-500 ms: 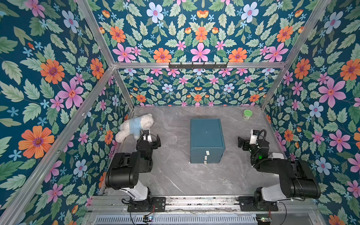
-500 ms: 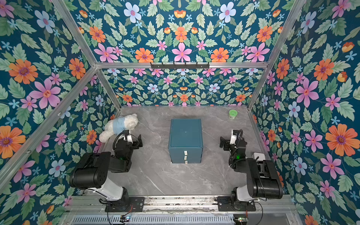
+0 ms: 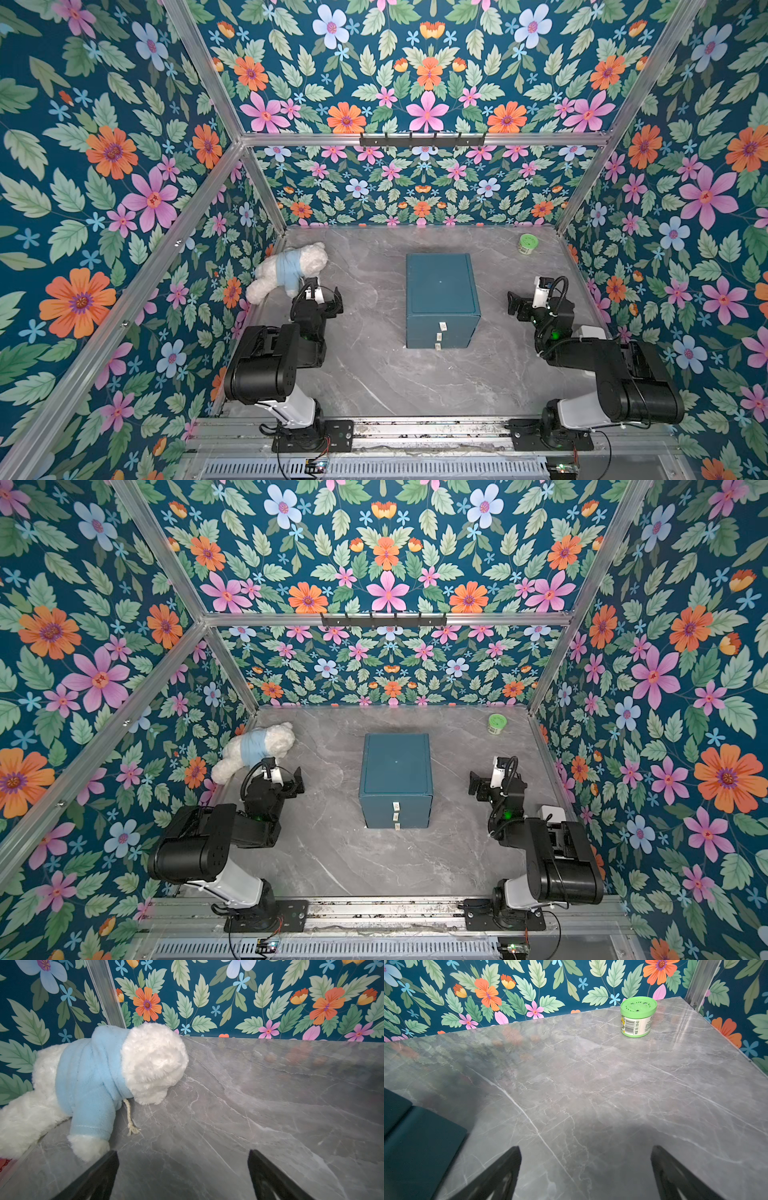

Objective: Take the postcards out of the drawer
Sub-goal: Adjust the storage box at the center of the board.

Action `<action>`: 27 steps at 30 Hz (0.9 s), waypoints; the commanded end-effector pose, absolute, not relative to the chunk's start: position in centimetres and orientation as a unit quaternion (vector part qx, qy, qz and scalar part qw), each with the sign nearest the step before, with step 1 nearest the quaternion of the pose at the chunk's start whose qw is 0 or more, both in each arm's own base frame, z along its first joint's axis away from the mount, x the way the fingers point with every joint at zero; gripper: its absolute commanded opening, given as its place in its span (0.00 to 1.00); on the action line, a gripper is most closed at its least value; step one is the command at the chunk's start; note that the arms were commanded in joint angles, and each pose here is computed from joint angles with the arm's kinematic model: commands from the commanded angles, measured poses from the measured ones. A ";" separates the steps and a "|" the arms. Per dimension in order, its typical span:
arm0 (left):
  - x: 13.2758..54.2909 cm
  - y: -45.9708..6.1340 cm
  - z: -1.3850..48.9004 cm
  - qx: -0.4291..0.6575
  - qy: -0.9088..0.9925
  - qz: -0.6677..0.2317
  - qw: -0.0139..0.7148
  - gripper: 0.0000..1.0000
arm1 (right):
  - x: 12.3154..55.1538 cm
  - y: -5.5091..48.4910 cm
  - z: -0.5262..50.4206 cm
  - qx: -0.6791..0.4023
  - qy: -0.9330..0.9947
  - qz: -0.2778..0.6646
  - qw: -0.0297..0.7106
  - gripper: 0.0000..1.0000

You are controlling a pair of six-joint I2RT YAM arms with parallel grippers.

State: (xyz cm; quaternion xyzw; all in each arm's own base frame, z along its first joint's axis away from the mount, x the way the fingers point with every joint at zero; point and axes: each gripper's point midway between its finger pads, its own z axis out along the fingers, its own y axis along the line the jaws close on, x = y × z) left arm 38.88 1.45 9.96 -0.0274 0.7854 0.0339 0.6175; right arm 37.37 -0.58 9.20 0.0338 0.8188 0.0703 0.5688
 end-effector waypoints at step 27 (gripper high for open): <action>42.3 -3.4 18.6 -0.054 0.789 0.020 0.611 1.00 | 31.4 -5.0 19.1 0.348 0.705 0.145 0.600 0.99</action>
